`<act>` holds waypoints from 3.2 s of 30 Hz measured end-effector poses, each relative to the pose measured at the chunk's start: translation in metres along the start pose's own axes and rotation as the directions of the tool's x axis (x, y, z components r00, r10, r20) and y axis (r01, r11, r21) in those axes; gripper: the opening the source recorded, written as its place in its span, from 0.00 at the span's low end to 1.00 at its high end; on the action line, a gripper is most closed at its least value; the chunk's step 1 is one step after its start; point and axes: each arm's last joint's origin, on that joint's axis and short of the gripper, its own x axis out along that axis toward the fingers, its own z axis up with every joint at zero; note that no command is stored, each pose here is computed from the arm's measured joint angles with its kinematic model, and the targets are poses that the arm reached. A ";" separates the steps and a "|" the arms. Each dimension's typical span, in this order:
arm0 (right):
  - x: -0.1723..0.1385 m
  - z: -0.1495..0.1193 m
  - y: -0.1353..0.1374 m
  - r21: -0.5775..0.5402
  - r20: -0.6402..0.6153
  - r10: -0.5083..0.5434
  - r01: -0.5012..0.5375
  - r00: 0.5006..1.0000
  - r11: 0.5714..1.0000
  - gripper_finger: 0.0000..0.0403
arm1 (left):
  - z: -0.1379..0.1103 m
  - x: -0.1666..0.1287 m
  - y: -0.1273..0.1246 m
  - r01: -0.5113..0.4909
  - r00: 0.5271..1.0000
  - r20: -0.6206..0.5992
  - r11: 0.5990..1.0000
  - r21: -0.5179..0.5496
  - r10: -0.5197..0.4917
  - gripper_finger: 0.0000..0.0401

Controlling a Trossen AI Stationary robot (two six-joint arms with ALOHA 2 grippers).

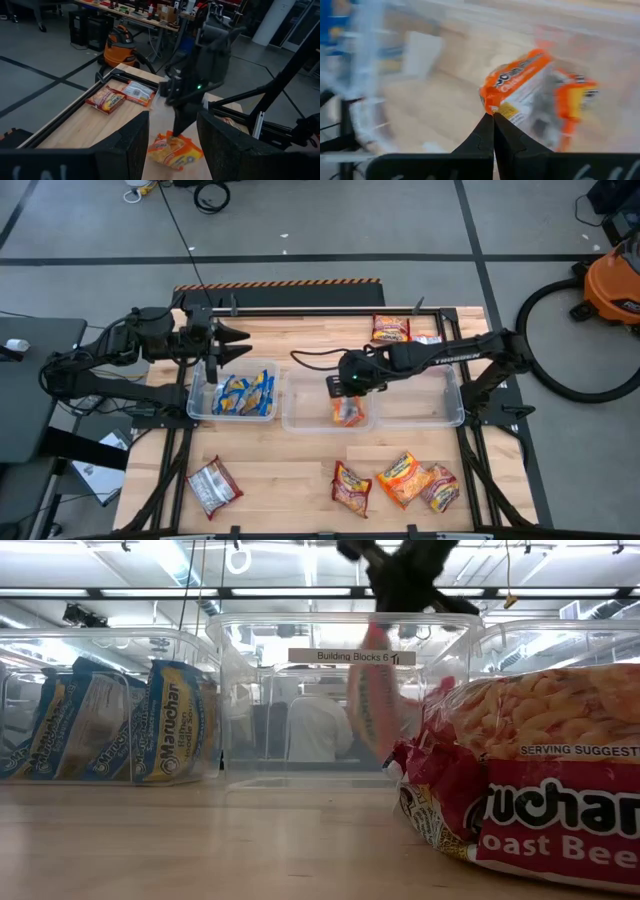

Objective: Sort Maruchan noodles
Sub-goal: Put the orange noodle pack into the middle transparent bin

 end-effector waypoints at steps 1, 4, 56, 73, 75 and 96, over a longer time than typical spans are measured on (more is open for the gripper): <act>0.003 0.002 -0.004 0.006 -0.006 -0.020 0.020 1.000 1.000 0.01 | 0.000 0.000 0.000 -0.001 1.000 0.002 1.000 0.000 0.001 0.43; 0.009 0.006 -0.013 0.022 -0.022 -0.045 0.046 0.999 0.999 0.01 | 0.000 0.000 0.000 -0.006 1.000 0.005 1.000 -0.002 0.006 0.43; 0.020 0.022 -0.034 -0.176 -0.006 -0.268 0.263 0.963 0.949 0.07 | -0.147 0.182 -0.046 0.032 0.896 -0.437 0.969 0.244 0.080 0.43; 0.010 0.021 -0.025 -0.215 -0.020 -0.241 0.232 0.970 0.949 0.13 | -0.173 0.192 -0.033 0.016 0.911 -0.406 0.981 0.193 0.065 0.43; 0.001 0.021 -0.018 -0.232 -0.016 -0.231 0.221 0.973 0.947 0.14 | -0.170 0.190 -0.033 0.019 0.917 -0.394 0.982 0.189 0.058 0.43; -0.095 -0.145 0.025 -0.620 0.033 -0.028 0.043 0.999 0.784 0.25 | -0.111 0.129 -0.038 0.030 0.961 -0.275 0.980 0.194 0.025 0.43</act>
